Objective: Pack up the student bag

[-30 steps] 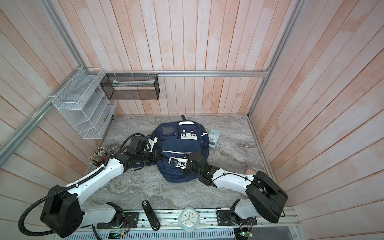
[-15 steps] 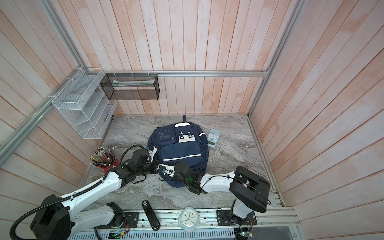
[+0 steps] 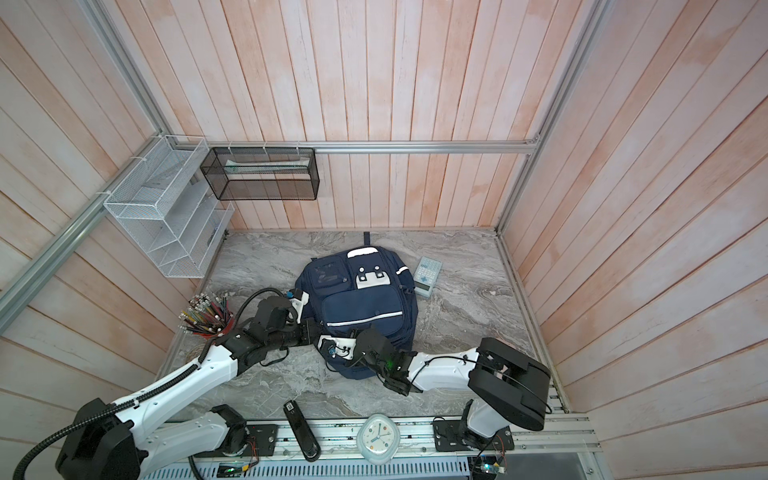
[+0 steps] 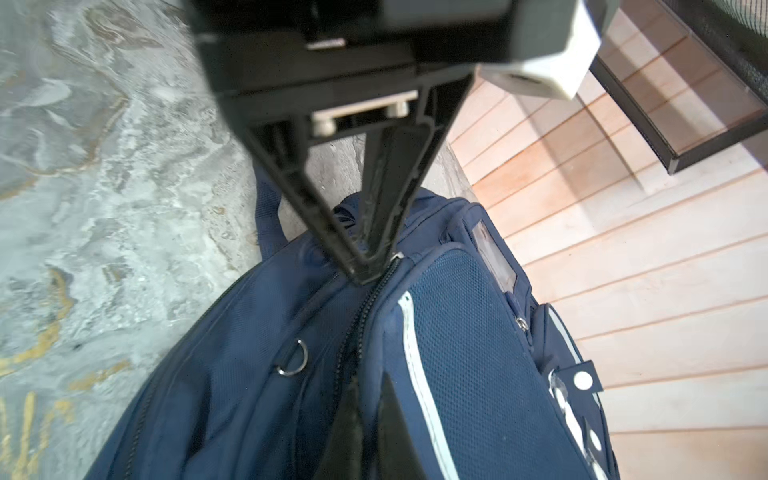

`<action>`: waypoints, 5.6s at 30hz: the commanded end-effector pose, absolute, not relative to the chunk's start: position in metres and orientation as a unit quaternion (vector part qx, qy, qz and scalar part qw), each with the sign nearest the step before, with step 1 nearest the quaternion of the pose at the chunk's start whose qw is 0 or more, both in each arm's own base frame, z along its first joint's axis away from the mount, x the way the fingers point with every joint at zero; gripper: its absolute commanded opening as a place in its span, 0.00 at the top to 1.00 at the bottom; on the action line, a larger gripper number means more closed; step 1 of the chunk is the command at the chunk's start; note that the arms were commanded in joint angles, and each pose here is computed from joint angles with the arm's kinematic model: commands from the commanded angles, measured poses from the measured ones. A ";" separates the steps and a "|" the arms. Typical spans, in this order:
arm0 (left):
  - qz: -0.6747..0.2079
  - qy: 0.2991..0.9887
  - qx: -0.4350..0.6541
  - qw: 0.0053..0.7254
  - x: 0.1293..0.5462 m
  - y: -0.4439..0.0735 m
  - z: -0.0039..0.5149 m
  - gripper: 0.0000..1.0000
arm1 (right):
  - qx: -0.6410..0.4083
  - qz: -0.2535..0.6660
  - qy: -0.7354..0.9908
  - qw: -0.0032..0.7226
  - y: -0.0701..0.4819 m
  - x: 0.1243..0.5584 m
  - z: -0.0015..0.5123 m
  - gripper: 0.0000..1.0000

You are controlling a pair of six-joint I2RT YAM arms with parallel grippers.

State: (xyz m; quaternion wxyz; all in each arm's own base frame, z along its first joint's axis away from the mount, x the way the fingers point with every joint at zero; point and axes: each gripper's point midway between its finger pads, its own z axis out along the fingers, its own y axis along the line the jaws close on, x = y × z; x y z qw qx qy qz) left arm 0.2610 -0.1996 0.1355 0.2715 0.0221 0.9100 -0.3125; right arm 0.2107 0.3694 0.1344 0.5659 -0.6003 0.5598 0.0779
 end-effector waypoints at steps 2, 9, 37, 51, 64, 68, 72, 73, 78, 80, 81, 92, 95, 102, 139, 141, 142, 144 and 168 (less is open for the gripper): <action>-0.238 0.896 -0.018 0.376 0.325 -0.145 0.171 1.00 | -0.669 0.122 0.553 0.482 0.350 0.180 0.096 1.00; -0.223 0.901 -0.002 0.373 0.350 -0.142 0.155 0.92 | -0.667 0.129 0.545 0.492 0.341 0.183 0.105 1.00; -0.173 0.819 0.332 0.435 0.278 -0.274 0.203 0.11 | -0.341 0.117 0.783 0.508 0.249 0.232 0.122 0.32; -0.216 0.860 0.210 0.413 0.397 -0.277 0.147 0.06 | 0.036 0.238 0.877 0.415 0.142 0.300 0.107 0.17; -0.332 0.884 0.185 0.274 0.310 -0.286 0.096 0.43 | -0.042 0.403 0.853 0.329 0.227 0.359 0.095 0.55; -0.343 0.882 0.178 0.270 0.285 -0.288 0.102 0.43 | -0.059 0.381 0.859 0.338 0.235 0.390 0.098 0.60; -0.337 0.882 0.170 0.281 0.286 -0.287 0.110 0.40 | -0.065 0.338 0.872 0.348 0.232 0.417 0.100 0.50; -0.324 0.886 0.165 0.289 0.290 -0.284 0.113 0.38 | -0.063 0.320 0.879 0.348 0.228 0.422 0.102 0.43; -0.261 0.893 0.138 0.340 0.316 -0.270 0.142 0.22 | -0.008 0.261 0.884 0.388 0.193 0.427 0.125 0.02; -0.223 0.893 0.140 0.365 0.323 -0.269 0.162 0.18 | 0.026 0.218 0.885 0.410 0.167 0.432 0.128 0.02; -0.199 0.891 0.147 0.381 0.324 -0.273 0.174 0.15 | 0.045 0.194 0.886 0.419 0.151 0.436 0.129 0.02; -0.189 0.868 0.292 0.354 0.305 -0.383 0.179 0.22 | 0.141 0.044 0.934 0.325 0.062 0.498 0.072 0.02; -0.184 0.874 0.308 0.329 0.301 -0.397 0.160 0.22 | 0.137 0.051 0.939 0.313 0.068 0.513 0.064 0.02; -0.143 0.885 0.319 0.308 0.291 -0.405 0.141 0.18 | 0.111 0.025 0.953 0.281 0.080 0.508 0.044 0.02; -0.059 0.903 0.326 0.275 0.301 -0.427 0.090 0.55 | 0.093 -0.060 0.981 0.160 0.031 0.405 0.004 0.23; -0.059 0.903 0.331 0.266 0.300 -0.431 0.083 0.58 | 0.091 -0.057 0.982 0.156 0.032 0.401 0.002 0.22; -0.057 0.904 0.333 0.263 0.300 -0.432 0.082 0.63 | 0.091 -0.058 0.982 0.156 0.031 0.399 0.001 0.23; -0.057 0.903 0.335 0.264 0.300 -0.432 0.086 0.86 | 0.091 -0.059 0.981 0.159 0.029 0.398 0.003 0.28; -0.317 0.861 0.236 0.321 0.320 -0.411 0.200 1.00 | 0.081 0.035 0.958 0.272 0.058 0.353 0.112 0.42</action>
